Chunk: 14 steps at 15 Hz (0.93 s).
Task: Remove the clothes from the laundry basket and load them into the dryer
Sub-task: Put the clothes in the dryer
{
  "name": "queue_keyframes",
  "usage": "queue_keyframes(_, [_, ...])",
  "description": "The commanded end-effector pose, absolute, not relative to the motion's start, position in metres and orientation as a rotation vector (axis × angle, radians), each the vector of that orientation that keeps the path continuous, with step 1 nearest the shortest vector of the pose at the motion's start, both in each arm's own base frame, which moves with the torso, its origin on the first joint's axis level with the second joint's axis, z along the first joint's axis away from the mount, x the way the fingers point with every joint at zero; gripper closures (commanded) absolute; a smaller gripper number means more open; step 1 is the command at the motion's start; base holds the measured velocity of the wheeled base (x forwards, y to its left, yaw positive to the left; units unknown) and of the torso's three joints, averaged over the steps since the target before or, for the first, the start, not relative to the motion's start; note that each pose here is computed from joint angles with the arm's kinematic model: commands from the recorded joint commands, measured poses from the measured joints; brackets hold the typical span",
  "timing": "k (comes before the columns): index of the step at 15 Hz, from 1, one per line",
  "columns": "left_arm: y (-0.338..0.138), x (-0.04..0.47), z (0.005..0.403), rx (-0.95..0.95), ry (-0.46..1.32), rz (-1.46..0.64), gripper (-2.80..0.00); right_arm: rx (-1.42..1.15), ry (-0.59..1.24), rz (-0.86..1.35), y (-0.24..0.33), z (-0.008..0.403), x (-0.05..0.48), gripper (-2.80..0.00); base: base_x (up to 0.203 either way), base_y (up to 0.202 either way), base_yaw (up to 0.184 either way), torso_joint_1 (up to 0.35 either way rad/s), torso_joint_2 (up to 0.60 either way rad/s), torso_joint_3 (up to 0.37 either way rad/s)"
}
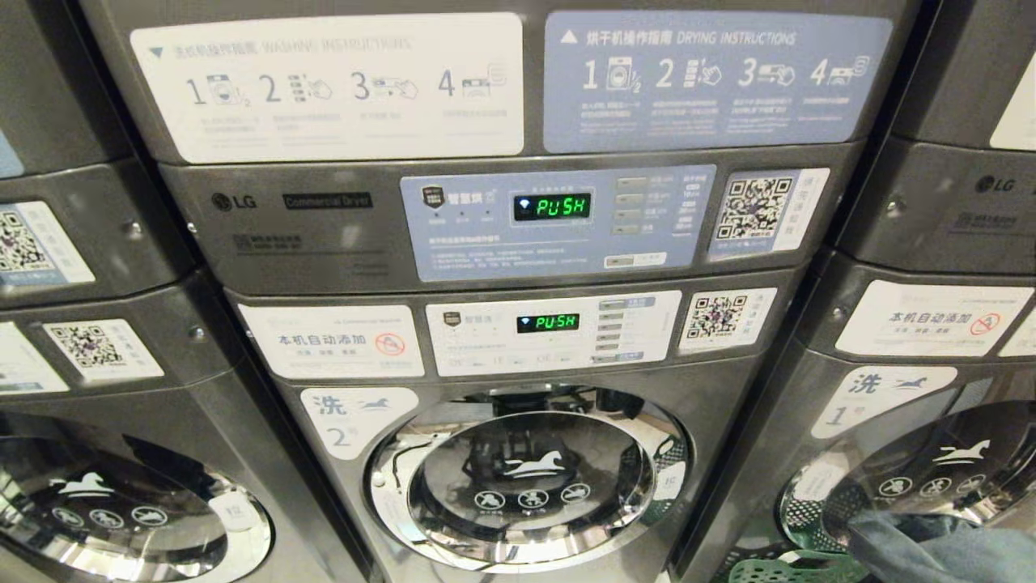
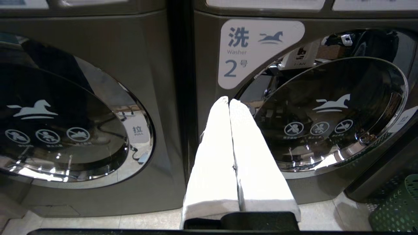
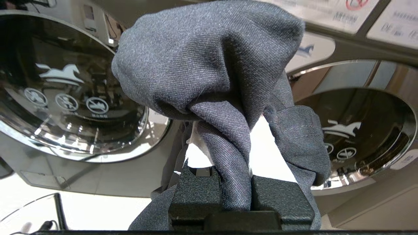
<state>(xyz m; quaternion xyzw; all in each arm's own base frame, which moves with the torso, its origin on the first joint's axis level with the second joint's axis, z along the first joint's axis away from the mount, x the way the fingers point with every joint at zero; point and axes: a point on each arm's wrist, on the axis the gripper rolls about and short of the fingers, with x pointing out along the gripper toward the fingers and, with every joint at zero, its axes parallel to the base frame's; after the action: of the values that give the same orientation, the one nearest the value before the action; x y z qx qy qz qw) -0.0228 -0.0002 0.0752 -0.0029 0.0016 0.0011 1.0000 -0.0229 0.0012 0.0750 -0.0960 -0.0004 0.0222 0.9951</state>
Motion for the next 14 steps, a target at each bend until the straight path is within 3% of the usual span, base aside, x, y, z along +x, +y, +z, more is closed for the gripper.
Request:
queue_keyframes(1, [-0.0002,-0.0229,0.0751,-0.006,0.002,0.003,0.00,-0.195,-0.001,0.045,0.0012,0.0752,-0.0228,0.00,0.000,0.000,0.000,0.227,-0.54,-0.315])
queue_keyframes(11, [-0.0002,-0.0229,0.0751,-0.006,0.002,0.003,0.00,-0.199,-0.001,0.045,0.0012,0.0752,-0.0228,0.00,0.001,-0.010,0.132,0.253,-0.57,-0.314])
queue_keyframes(14, [-0.0002,-0.0229,0.0751,-0.006,0.002,0.003,0.00,-0.198,-0.001,0.043,0.0012,0.0752,-0.0228,0.00,0.001,-0.002,0.024,0.177,-0.38,-0.195])
